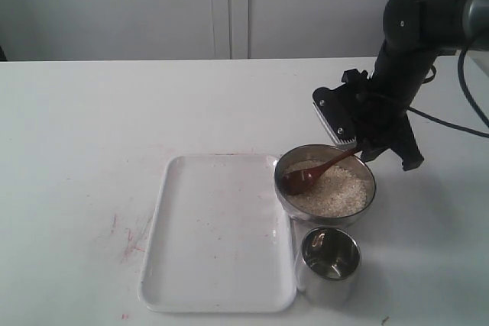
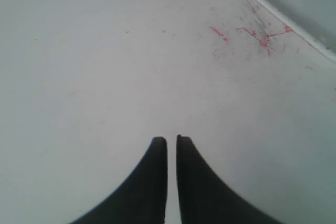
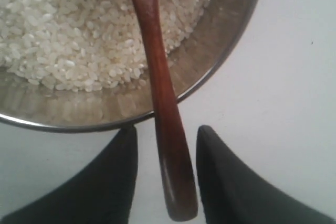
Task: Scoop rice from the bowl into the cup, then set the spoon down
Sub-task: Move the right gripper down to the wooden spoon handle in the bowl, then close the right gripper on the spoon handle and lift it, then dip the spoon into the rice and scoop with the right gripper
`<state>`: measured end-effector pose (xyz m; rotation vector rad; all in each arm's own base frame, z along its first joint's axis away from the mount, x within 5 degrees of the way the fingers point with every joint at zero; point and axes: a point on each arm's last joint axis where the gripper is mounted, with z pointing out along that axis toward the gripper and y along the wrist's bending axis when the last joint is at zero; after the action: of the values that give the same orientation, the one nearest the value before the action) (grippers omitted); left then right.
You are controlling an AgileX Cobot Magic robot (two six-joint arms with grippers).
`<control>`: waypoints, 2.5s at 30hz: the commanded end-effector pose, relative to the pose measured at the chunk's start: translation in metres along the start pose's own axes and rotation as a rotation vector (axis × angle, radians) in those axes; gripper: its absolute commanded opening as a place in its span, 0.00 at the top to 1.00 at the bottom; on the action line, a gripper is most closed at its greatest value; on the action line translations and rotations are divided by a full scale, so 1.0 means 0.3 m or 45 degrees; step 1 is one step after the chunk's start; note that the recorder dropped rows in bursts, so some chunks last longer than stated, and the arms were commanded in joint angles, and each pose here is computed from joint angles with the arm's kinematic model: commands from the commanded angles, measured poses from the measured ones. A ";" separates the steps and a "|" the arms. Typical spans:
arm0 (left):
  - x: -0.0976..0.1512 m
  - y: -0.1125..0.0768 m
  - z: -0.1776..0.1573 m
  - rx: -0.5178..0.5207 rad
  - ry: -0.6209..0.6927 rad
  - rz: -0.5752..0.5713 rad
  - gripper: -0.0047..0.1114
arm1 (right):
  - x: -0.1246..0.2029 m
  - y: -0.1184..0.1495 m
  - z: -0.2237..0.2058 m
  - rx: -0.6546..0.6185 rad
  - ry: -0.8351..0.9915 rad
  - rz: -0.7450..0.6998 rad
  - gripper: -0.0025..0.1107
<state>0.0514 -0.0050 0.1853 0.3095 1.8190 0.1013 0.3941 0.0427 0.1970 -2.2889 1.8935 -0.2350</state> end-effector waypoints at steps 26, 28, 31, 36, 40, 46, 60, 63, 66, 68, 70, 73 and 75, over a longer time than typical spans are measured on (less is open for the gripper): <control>0.024 -0.008 0.004 0.031 0.076 -0.011 0.84 | -0.040 0.123 -0.346 -0.084 -0.103 1.109 0.98; 0.024 -0.008 0.004 0.031 0.076 -0.011 0.84 | -0.054 0.138 -0.396 -0.073 -0.150 1.249 0.98; 0.024 -0.008 0.004 0.031 0.076 -0.011 0.84 | -0.086 0.168 -0.455 -0.032 -0.169 1.411 0.98; 0.024 -0.008 0.004 0.031 0.076 -0.011 0.84 | -0.159 0.268 -0.490 -0.010 -0.110 1.562 0.98; 0.024 -0.008 0.004 0.031 0.076 -0.011 0.84 | -0.153 0.383 -0.482 0.157 0.143 1.560 0.98; 0.024 -0.008 0.004 0.031 0.076 -0.011 0.84 | -0.157 0.538 -0.492 0.257 0.226 1.415 0.98; 0.024 -0.008 0.004 0.031 0.076 -0.011 0.84 | -0.226 0.401 -0.393 0.570 0.604 0.654 0.98; 0.024 -0.008 0.004 0.031 0.076 -0.011 0.84 | -0.242 0.360 -0.335 0.586 0.665 0.540 0.98; 0.024 -0.008 0.004 0.031 0.076 -0.011 0.84 | -0.255 0.329 -0.269 0.569 0.726 0.447 0.98; 0.024 -0.008 0.004 0.031 0.076 -0.011 0.84 | -0.262 0.314 -0.234 0.571 0.748 0.413 0.98; 0.024 -0.008 0.004 0.031 0.076 -0.011 0.84 | -0.270 0.300 -0.198 0.576 0.755 0.404 0.98; 0.024 -0.008 0.004 0.031 0.076 -0.011 0.84 | -0.275 0.286 -0.158 0.587 0.786 0.390 0.98; 0.024 -0.008 0.004 0.031 0.076 -0.011 0.84 | -0.276 0.278 -0.142 0.604 0.808 0.383 0.98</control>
<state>0.0514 -0.0050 0.1853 0.3095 1.8190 0.1013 0.2854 0.1057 0.2226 -1.7063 2.1360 -1.2845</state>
